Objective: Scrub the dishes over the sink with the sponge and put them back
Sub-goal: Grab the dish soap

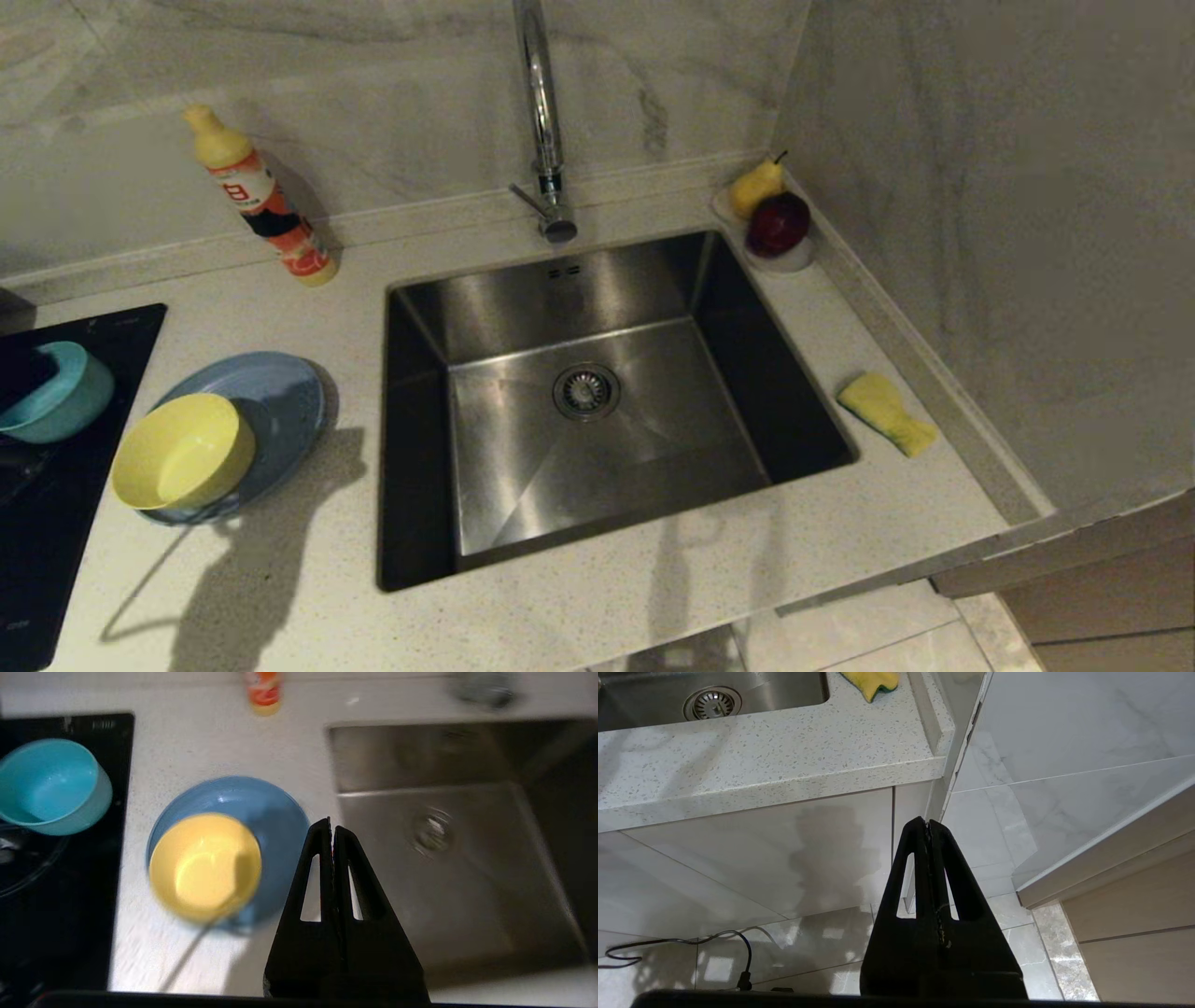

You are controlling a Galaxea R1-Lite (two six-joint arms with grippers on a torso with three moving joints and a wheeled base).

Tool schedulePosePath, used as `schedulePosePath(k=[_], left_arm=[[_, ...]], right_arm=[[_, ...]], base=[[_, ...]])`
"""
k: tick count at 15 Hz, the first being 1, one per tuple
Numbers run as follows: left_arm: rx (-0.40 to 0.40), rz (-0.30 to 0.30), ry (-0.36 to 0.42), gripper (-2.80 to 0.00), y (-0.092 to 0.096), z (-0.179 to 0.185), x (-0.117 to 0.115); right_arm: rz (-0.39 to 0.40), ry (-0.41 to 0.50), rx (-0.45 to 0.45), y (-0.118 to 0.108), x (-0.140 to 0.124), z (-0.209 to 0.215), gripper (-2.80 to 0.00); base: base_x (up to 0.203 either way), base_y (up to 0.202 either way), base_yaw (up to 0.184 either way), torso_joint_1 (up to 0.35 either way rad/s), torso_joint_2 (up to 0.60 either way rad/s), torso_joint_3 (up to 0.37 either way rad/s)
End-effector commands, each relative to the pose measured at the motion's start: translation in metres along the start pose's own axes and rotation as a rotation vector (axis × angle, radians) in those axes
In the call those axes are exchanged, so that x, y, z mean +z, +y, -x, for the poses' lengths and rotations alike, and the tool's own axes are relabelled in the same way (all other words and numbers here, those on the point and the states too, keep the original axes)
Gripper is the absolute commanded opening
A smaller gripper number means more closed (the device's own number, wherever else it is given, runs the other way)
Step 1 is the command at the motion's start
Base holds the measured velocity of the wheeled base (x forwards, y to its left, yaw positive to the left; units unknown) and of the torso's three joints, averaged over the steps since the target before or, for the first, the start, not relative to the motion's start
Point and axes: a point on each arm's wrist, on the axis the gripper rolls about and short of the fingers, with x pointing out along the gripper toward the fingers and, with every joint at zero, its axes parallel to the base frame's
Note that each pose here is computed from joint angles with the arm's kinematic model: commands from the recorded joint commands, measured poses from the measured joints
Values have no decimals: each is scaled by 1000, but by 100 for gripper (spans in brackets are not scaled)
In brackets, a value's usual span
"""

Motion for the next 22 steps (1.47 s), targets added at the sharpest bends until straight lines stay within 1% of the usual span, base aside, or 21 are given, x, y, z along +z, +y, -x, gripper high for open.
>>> schedulePosePath(k=[1,2,3,4,6,7,8,11,12,14,15,16,17,20,22], left_arm=[[96,14,176,-280,-5,-107,-23],[135,26,165,-280,-6,-134,-27],[173,37,150,-59,-7,-157,-31],[218,52,132,0,-8,-178,-33],[280,87,86,0,-10,-205,-35],[286,88,85,0,-12,-209,-37],[287,76,90,0,-12,-212,-39],[277,69,28,0,-14,-220,-37],[275,58,4,0,-14,-228,-42],[269,48,-72,0,-15,-246,-45],[268,20,-108,0,-15,-252,-42],[267,8,-112,0,-15,-253,-42],[266,10,-117,0,-15,-256,-43],[267,27,-190,0,-15,-265,-41],[270,33,-224,0,-15,-275,-39]], right_arm=[[2,-2,2,0,0,0,-280],[0,-1,2,0,0,0,-280],[1,-1,1,0,0,0,-280],[0,-2,1,0,0,0,-280],[2,-1,1,0,0,0,-280],[1,-2,2,0,0,0,-280],[0,-1,1,0,0,0,-280],[1,-1,2,0,0,0,-280],[1,-2,2,0,0,0,-280],[0,-1,2,0,0,0,-280],[1,-1,1,0,0,0,-280],[0,-2,1,0,0,0,-280],[2,-1,2,0,0,0,-280],[1,-1,2,0,0,0,-280],[0,-1,1,0,0,0,-280]], base=[[0,0,0,0,0,0],[0,0,0,0,0,0],[0,0,0,0,0,0],[0,0,0,0,0,0],[0,0,0,0,0,0],[0,0,0,0,0,0],[0,0,0,0,0,0],[0,0,0,0,0,0],[0,0,0,0,0,0],[0,0,0,0,0,0],[0,0,0,0,0,0],[0,0,0,0,0,0],[0,0,0,0,0,0],[0,0,0,0,0,0],[0,0,0,0,0,0]])
